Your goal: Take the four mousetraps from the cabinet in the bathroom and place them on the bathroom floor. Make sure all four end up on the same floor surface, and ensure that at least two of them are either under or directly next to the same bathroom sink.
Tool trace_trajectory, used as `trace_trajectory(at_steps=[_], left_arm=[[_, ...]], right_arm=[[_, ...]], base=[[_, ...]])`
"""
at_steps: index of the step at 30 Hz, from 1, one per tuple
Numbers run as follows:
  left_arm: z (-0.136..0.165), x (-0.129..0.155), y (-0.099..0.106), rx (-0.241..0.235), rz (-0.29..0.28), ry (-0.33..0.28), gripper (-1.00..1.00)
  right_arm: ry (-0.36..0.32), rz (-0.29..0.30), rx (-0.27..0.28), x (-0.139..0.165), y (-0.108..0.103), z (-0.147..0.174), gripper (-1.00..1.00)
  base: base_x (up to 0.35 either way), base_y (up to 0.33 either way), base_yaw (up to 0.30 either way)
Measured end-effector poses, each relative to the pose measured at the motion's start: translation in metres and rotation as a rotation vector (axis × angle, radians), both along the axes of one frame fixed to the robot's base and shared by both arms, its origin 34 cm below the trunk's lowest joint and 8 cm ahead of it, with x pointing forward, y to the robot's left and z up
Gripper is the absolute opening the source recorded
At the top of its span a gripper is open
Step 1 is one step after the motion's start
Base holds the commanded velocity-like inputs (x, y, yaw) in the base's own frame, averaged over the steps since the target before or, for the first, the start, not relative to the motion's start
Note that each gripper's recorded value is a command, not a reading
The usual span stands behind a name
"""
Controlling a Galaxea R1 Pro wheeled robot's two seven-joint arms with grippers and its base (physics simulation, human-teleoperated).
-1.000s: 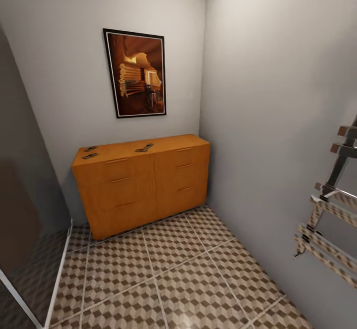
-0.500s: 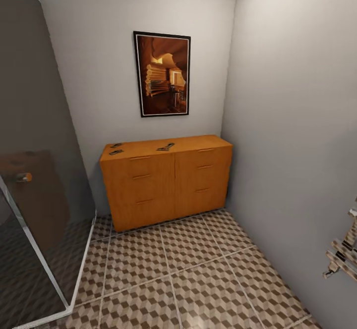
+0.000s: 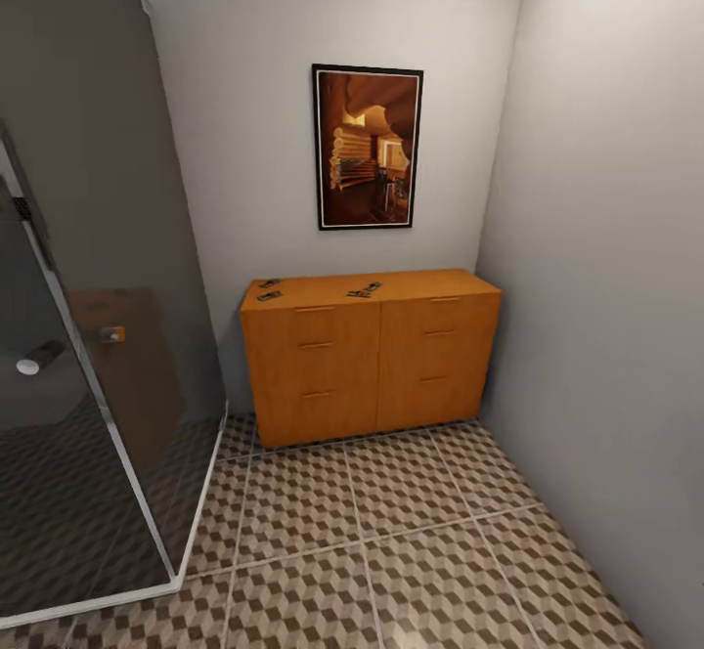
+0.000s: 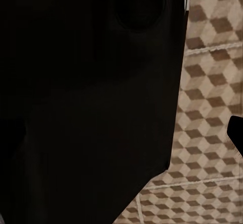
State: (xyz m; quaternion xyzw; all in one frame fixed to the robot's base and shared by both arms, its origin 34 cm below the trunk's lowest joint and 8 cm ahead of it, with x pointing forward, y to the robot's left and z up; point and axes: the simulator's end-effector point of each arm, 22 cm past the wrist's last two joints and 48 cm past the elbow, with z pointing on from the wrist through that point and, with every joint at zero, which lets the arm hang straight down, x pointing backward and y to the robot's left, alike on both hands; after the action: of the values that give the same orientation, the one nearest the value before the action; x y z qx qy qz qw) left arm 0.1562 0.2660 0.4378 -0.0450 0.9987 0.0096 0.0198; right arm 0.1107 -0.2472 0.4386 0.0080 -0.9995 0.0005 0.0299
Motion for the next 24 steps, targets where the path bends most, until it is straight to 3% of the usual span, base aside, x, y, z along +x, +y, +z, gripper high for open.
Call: trace_trajectory(at_steps=[24], left_arm=[[0.0,-0.0019,0.0005,-0.003,0.079,0.006,1.0]], right_arm=[[0.001,-0.011,-0.001,-0.0004,-0.001,0.0001,1.0]], base=[[0.299,0.0,0.007]])
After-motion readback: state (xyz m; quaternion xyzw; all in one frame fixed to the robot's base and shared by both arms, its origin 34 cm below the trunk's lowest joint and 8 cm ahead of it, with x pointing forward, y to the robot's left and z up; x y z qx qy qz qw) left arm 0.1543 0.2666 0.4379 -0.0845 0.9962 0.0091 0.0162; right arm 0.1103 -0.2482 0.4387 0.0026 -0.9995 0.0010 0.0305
